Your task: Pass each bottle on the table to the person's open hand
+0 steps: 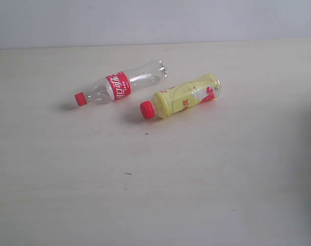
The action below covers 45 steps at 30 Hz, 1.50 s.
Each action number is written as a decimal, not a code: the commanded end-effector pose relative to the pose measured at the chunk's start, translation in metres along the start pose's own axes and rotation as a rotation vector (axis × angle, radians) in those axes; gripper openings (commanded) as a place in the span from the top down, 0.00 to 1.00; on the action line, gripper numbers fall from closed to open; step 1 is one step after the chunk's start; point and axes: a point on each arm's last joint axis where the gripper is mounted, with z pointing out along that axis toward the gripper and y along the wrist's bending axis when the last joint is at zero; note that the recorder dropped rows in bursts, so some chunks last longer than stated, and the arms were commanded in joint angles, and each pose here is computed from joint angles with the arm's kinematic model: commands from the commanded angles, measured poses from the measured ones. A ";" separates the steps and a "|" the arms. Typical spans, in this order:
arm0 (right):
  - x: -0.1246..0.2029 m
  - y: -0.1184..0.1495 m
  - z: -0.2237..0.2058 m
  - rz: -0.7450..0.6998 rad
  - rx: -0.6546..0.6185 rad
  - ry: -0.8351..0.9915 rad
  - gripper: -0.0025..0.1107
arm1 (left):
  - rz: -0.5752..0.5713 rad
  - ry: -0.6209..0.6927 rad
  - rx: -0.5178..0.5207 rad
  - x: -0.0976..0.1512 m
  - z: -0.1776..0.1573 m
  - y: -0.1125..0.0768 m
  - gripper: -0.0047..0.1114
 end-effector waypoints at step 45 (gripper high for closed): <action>0.025 -0.008 0.012 -0.124 0.071 0.071 0.96 | 0.000 -0.005 0.003 0.000 -0.001 0.000 0.96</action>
